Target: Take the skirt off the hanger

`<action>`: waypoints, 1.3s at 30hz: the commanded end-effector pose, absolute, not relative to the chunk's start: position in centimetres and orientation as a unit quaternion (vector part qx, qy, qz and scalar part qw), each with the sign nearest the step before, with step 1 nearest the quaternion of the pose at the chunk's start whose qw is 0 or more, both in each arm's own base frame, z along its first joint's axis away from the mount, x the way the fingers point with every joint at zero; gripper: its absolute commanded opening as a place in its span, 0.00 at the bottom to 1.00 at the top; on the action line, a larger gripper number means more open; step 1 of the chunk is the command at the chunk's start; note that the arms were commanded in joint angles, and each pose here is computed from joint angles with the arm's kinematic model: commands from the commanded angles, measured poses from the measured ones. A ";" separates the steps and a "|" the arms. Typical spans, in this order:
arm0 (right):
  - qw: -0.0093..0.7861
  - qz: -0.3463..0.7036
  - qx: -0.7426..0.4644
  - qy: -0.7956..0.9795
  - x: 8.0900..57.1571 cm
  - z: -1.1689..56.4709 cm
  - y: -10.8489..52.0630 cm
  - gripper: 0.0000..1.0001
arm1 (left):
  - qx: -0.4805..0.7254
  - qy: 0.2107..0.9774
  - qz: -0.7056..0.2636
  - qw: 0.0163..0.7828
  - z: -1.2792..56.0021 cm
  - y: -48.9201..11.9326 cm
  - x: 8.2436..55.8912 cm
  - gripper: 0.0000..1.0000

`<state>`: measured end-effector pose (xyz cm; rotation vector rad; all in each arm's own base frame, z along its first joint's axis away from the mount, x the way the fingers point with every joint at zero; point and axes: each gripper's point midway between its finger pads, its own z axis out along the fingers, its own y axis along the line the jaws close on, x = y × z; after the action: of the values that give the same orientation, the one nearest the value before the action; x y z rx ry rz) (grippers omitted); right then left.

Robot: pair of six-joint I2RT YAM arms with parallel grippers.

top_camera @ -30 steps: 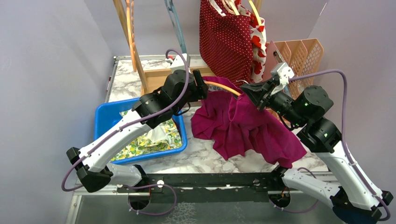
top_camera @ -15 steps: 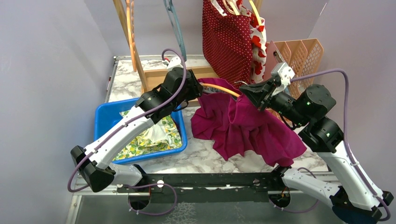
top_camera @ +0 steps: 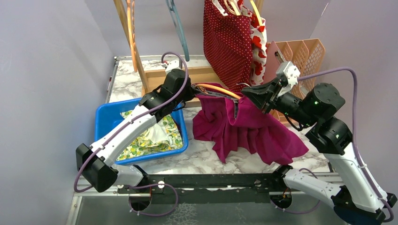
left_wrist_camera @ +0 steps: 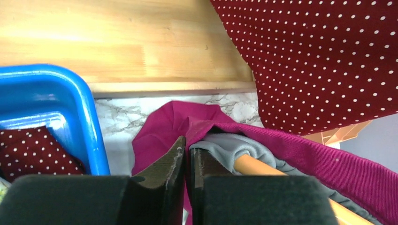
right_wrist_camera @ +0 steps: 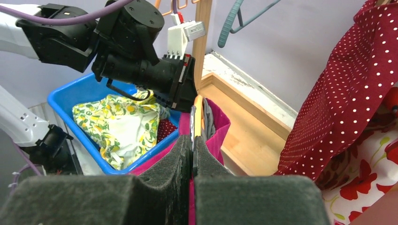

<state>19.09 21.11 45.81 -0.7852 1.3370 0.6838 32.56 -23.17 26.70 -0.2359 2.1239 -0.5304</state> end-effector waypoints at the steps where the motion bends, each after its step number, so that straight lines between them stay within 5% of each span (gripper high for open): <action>1: 0.718 0.330 -0.317 0.525 16.4 51.9 19.3 0.01 | -0.083 0.864 -0.204 0.452 25.4 -22.2 33.3 0.06; 11: 0.795 0.284 -0.167 0.510 18.9 55.1 14.9 0.01 | -0.089 0.860 -0.233 0.445 25.3 -21.8 31.3 0.00; 22: 0.704 0.294 -0.308 0.569 15.4 50.4 16.8 0.01 | -0.101 0.848 -0.162 0.494 27.0 -18.3 33.0 0.00; 39: 0.754 0.338 -0.216 0.520 14.9 54.1 15.2 0.01 | -0.056 0.876 -0.209 0.431 23.8 -20.1 33.0 0.00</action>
<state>16.70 17.34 44.07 -0.6339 1.4844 0.6877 32.76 -23.00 27.90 -0.1017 2.0823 -0.6842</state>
